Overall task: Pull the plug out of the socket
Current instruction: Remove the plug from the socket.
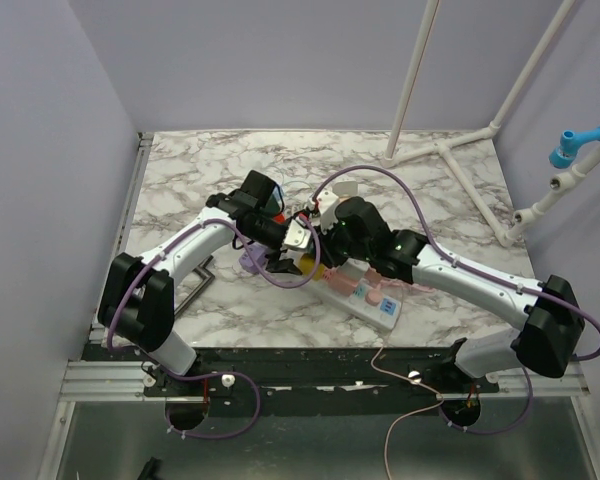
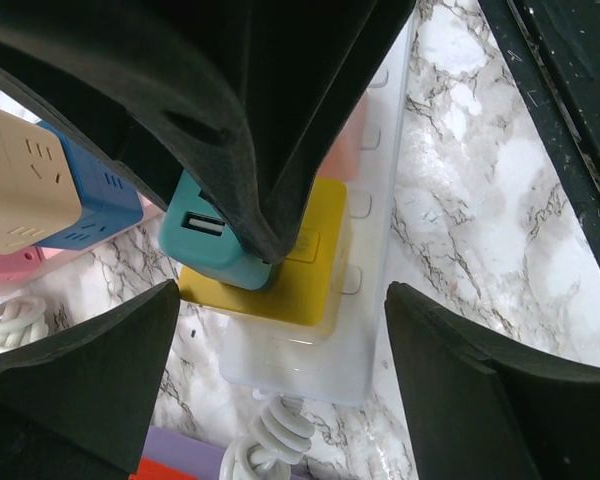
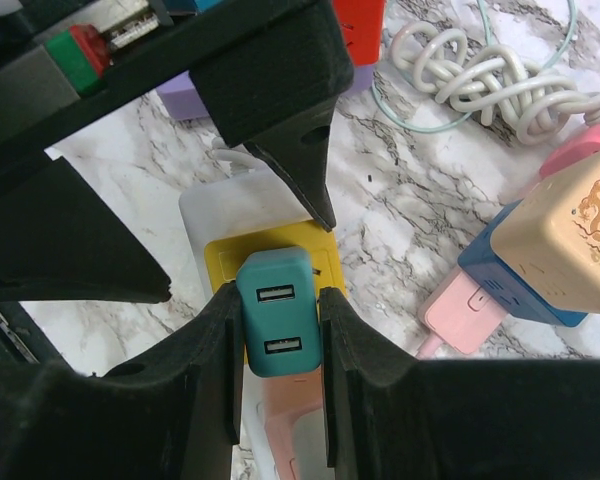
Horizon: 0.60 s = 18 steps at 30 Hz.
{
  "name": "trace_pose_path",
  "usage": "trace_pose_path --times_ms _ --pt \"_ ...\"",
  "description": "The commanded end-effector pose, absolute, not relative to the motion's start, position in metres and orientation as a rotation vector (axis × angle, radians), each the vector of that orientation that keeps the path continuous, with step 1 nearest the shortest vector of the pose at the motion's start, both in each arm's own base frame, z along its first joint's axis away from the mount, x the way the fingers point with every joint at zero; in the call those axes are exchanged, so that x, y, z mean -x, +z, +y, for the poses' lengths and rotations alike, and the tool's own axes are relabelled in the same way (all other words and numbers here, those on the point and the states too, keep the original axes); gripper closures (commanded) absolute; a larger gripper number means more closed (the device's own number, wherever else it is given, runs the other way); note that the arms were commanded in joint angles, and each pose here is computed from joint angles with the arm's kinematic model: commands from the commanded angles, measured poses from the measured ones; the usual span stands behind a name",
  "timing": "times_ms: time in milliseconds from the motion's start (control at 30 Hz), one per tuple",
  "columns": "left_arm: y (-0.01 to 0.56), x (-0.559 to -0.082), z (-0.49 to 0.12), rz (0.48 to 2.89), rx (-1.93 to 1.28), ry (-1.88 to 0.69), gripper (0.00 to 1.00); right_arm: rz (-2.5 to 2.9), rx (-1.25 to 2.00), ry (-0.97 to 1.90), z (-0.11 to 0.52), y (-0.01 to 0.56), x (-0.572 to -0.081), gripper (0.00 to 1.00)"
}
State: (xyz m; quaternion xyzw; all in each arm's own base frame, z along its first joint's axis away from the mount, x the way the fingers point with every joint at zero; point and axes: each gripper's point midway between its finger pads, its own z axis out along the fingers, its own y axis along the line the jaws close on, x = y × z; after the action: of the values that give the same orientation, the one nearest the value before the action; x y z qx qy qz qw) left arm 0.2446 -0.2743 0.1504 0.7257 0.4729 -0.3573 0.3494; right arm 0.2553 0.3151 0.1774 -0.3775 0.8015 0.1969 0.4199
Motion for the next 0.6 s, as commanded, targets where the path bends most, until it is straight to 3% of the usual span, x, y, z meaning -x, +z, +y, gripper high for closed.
trace_pose_path --times_ms 0,67,100,133,567 --pt "0.152 -0.225 -0.297 1.236 -1.863 -1.044 0.19 1.758 0.910 0.712 0.358 0.244 -0.245 0.99" --pt "0.156 -0.229 -0.299 1.247 -1.841 -1.036 0.18 1.756 0.911 0.715 0.358 0.244 -0.243 0.99" --pt "0.158 -0.231 -0.299 1.254 -1.831 -1.029 0.05 1.759 0.912 0.710 0.356 0.243 -0.243 0.99" --pt "0.159 -0.233 -0.297 1.271 -1.818 -1.027 0.02 1.762 0.911 0.705 0.354 0.242 -0.243 0.99" --pt "0.161 -0.251 -0.298 1.297 -1.778 -0.995 0.01 1.725 0.960 0.717 0.354 0.242 -0.236 0.99"
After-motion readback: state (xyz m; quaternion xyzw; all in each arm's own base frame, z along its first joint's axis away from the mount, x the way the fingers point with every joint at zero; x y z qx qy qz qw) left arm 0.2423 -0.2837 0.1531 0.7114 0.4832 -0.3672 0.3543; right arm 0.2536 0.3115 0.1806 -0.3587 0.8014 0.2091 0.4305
